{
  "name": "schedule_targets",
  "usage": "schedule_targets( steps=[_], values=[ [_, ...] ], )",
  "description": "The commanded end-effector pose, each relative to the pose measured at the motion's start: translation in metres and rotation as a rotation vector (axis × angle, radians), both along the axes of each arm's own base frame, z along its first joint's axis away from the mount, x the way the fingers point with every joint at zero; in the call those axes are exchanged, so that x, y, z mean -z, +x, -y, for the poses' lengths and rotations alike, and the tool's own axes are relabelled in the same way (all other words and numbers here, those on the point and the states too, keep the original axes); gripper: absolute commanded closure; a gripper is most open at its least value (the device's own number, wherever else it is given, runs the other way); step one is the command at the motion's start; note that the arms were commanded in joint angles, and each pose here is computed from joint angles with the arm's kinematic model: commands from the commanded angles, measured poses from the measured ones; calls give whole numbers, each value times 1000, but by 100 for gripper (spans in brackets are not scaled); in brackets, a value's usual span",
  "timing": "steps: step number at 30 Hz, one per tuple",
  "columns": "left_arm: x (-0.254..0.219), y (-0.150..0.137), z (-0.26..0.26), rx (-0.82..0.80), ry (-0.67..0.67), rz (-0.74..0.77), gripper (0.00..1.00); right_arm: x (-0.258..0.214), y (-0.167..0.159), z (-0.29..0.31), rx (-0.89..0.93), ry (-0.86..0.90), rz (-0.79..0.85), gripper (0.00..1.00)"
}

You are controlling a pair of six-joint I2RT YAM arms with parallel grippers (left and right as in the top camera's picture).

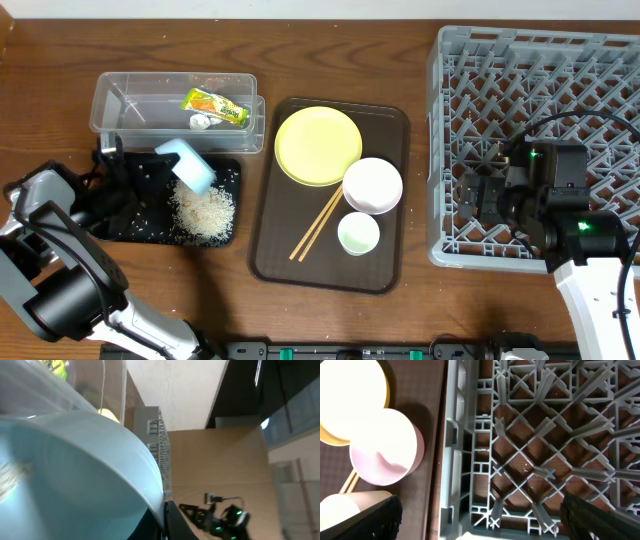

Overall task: Sort waste into correct bins and load items into the dishwasher rack
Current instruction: 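Carry the bowl over the black tray and tip the rice out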

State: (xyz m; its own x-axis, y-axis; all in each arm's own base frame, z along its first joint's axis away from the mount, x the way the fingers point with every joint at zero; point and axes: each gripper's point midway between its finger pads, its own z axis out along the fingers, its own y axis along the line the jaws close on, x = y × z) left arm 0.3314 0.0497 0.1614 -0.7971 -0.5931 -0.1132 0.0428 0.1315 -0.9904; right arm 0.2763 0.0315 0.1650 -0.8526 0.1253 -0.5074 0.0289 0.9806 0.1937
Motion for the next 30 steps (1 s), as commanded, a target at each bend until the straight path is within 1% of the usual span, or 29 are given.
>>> schedule_targets(
  steps=[1,19,24,27,30],
  values=[
    [-1,0,1,10,98,148,94,-9,3,1,8,7,23,1],
    [-3,1,0,11,148,231,94,-8,2,1,8,7,16,1],
    [-3,-2,5,24,129,193,93,-8,2,1,8,7,16,1],
    [0,-8,11,59,146,150,94,-8,2,1,8,7,17,1],
    [-5,-12,14,72,192,212,94,-8,2,1,8,7,16,1]
  ],
)
